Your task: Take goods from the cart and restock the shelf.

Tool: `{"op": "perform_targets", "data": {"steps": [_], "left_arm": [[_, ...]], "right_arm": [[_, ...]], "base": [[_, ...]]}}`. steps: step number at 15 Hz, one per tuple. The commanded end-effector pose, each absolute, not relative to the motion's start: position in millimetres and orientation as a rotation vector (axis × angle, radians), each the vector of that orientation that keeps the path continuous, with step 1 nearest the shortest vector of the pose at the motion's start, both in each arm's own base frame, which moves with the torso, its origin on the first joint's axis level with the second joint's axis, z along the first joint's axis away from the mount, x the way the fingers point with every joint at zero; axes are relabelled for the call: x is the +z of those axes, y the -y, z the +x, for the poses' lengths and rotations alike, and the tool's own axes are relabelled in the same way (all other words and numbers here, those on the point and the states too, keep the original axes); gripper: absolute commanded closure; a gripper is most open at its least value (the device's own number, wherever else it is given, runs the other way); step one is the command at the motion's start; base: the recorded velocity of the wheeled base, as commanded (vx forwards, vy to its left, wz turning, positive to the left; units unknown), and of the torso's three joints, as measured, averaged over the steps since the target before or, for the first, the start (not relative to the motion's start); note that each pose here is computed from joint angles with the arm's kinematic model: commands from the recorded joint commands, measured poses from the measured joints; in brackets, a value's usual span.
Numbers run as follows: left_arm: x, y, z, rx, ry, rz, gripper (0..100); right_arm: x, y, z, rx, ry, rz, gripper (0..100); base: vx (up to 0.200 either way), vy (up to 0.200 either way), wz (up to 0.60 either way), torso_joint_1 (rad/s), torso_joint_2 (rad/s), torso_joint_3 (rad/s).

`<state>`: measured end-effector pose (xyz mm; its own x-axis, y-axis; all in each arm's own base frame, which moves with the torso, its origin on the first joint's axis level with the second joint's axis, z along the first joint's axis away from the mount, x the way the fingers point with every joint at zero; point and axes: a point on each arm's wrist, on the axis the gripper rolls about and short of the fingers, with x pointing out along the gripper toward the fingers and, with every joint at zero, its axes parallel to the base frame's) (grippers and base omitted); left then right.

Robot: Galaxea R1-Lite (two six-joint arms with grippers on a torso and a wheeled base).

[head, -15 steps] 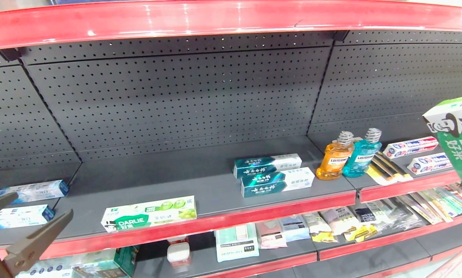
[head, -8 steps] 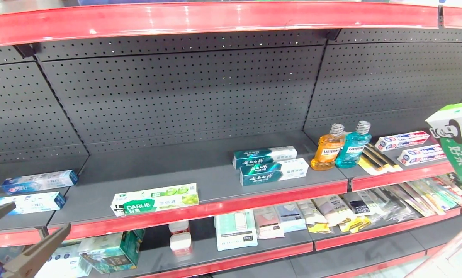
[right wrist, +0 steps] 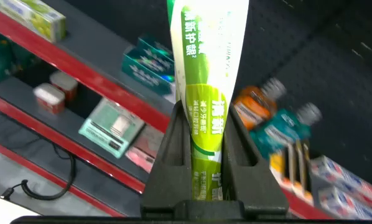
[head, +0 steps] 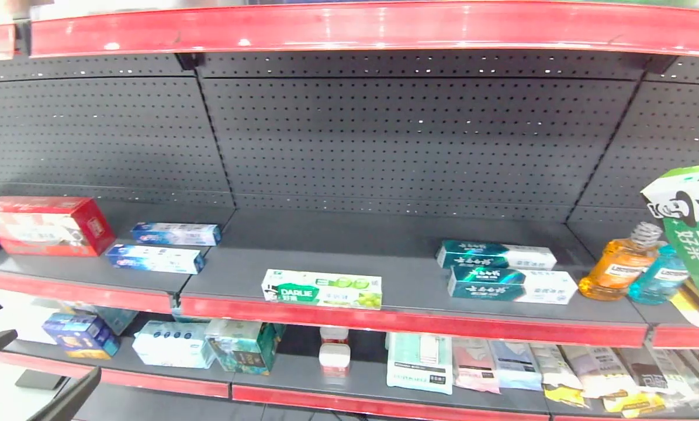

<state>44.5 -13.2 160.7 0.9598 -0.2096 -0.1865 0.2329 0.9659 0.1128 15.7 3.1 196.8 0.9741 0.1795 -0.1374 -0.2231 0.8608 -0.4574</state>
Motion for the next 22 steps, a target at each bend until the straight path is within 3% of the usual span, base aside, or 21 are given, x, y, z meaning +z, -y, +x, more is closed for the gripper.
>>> {"op": "perform_targets", "data": {"steps": [1, 5, 10, 14, 22], "left_arm": [[159.6, 12.2, 41.1, -0.237, -0.159, 0.129, 0], [159.5, 11.0, 37.5, -0.243, -0.140, 0.129, 0], [150.3, 2.8, 17.7, -0.200, -0.075, 0.118, 0], [129.6, -13.7, -25.3, -0.154, -0.117, 0.128, 0], [122.8, -18.0, -32.2, -0.032, -0.115, 0.164, 0]], "right_arm": [[196.7, -3.1, 15.7, 0.212, -0.091, -0.491, 100], [195.4, -3.2, 16.3, 0.212, -0.097, -0.493, 100], [197.0, -5.4, 24.9, 0.258, -0.126, -0.496, 100], [208.4, -18.1, 61.5, 0.414, -0.206, -0.521, 100], [211.6, -34.6, 95.1, 0.506, -0.244, -0.553, 100]], "base": [[0.000, 0.000, 0.60, 0.002, 0.00, 0.007], [0.000, 0.000, 0.60, 0.002, 0.00, 0.002], [0.000, 0.000, 0.00, 0.000, 0.00, 0.000], [0.000, 0.000, 0.00, 0.000, 0.00, 0.000], [0.000, 0.000, 0.00, 0.000, 0.00, 0.000]]}}
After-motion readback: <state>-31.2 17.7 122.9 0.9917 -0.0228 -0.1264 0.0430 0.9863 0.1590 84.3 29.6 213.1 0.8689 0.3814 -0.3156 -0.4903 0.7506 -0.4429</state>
